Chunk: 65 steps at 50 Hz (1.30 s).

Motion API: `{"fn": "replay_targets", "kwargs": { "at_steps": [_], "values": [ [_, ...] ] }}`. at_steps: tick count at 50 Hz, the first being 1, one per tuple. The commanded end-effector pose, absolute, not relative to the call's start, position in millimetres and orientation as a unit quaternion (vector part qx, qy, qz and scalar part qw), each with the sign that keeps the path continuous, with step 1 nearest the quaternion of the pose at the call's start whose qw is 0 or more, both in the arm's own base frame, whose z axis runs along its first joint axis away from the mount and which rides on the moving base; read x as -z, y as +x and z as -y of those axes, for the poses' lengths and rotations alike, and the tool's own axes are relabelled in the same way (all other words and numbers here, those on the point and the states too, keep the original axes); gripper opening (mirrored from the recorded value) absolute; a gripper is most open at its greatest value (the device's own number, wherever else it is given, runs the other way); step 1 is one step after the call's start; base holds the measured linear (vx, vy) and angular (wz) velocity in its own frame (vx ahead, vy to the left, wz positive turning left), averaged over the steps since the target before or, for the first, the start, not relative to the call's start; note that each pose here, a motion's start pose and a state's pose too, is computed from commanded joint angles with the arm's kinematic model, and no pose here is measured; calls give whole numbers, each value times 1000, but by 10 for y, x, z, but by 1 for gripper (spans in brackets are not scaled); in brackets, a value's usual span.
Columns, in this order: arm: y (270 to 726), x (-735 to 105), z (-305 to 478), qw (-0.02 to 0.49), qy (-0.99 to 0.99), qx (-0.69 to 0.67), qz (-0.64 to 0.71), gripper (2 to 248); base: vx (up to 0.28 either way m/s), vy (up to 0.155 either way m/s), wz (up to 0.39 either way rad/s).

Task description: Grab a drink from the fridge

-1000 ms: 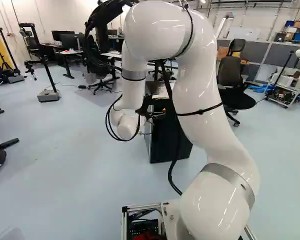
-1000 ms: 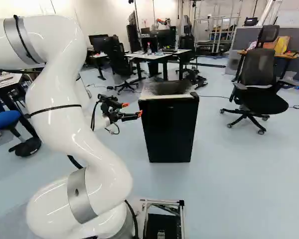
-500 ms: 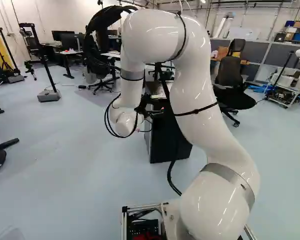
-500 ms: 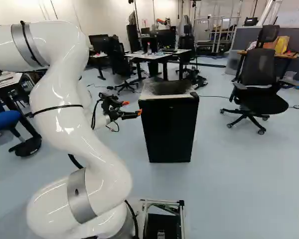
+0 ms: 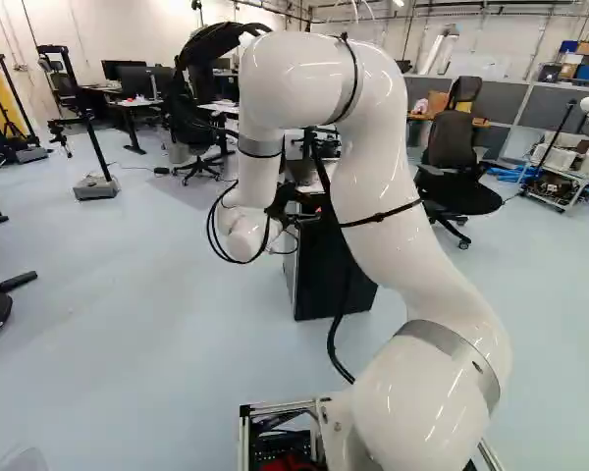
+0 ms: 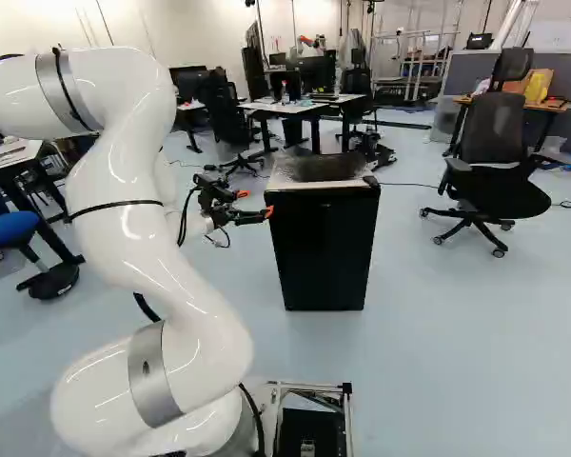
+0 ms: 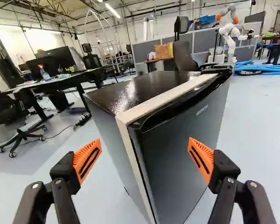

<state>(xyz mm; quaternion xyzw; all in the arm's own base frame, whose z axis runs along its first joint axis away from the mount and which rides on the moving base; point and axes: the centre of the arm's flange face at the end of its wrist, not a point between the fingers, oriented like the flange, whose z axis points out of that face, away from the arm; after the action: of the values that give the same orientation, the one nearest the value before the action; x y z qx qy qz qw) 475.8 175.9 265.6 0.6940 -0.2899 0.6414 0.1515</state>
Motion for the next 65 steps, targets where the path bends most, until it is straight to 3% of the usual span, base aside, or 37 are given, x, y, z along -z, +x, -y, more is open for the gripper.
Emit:
{"fn": "replay_targets", "kwargs": {
  "at_steps": [65],
  "values": [
    [4971,-2626,-1462,167,687,-631,319,247,0,0,0]
  ]
}}
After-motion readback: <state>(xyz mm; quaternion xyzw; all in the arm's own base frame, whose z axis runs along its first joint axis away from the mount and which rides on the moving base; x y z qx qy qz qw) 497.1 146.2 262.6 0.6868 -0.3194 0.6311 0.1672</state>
